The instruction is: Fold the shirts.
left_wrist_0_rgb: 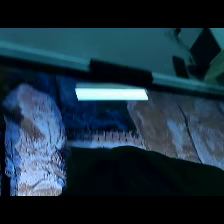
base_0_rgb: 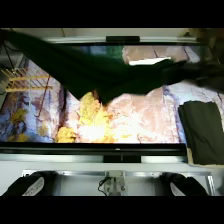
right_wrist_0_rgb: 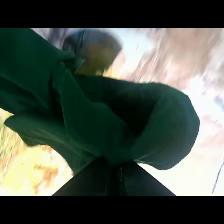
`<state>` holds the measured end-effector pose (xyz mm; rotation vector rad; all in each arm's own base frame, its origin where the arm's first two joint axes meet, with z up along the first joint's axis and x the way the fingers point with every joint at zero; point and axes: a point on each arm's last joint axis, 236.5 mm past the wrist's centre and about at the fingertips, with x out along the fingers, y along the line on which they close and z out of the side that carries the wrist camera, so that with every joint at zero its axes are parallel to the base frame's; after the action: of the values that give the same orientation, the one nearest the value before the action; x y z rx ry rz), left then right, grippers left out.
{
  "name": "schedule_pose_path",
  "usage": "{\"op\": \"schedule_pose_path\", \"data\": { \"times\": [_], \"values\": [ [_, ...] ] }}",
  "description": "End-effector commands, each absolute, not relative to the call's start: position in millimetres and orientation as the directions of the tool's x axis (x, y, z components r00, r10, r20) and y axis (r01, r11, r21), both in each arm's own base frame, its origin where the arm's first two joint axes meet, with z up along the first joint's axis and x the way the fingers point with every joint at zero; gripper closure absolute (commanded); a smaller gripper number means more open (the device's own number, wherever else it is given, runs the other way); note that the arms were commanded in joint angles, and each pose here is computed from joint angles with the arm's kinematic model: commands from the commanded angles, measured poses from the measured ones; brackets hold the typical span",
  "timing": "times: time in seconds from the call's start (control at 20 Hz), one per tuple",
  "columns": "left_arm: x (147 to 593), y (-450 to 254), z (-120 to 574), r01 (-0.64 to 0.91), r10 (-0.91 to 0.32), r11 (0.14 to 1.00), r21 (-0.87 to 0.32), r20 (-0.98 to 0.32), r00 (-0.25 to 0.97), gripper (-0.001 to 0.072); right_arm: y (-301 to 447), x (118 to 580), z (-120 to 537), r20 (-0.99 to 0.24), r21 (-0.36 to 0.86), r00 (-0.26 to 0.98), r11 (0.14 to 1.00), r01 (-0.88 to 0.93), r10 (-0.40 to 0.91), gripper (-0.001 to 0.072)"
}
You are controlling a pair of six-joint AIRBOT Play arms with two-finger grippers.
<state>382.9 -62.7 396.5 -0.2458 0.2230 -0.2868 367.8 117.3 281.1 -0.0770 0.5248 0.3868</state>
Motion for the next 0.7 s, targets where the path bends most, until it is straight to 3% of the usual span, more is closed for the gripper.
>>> {"op": "schedule_pose_path", "data": {
  "times": [0.0,0.1,0.25,0.45,0.55,0.65],
  "values": [
    [301.2,-43.1,485.7,0.203,-0.203,0.973,-0.110,0.012,0.979,0.0674,74.3,308.6,413.8,-0.155,-0.069,0.958,0.964,-0.256,0.243,0.0644],
    [287.7,-26.2,454.4,0.112,-0.127,0.987,-0.117,-0.128,0.984,0.0674,61.6,287.4,414.0,-0.170,-0.050,0.963,0.974,-0.220,0.209,0.0644],
    [283.8,-22.5,398.7,0.081,-0.113,0.991,-0.108,-0.337,0.935,0.0674,60.3,279.5,371.1,-0.349,-0.044,0.916,0.972,-0.229,0.200,0.0644],
    [308.8,-18.9,312.8,0.055,-0.111,0.991,-0.122,-0.517,0.849,0.0673,53.3,285.7,252.1,-0.748,-0.054,0.655,0.972,-0.228,0.112,0.0643],
    [325.1,-18.2,255.0,0.036,-0.116,0.989,-0.145,-0.593,0.797,0.0673,54.6,301.7,191.8,-0.847,-0.057,0.526,0.971,-0.233,0.077,0.0643],
    [338.2,-21.5,193.8,0.021,-0.129,0.985,-0.171,-0.646,0.753,0.0674,61.2,339.9,130.4,-0.875,-0.062,0.480,0.969,-0.239,0.062,0.0643]
  ]
}}
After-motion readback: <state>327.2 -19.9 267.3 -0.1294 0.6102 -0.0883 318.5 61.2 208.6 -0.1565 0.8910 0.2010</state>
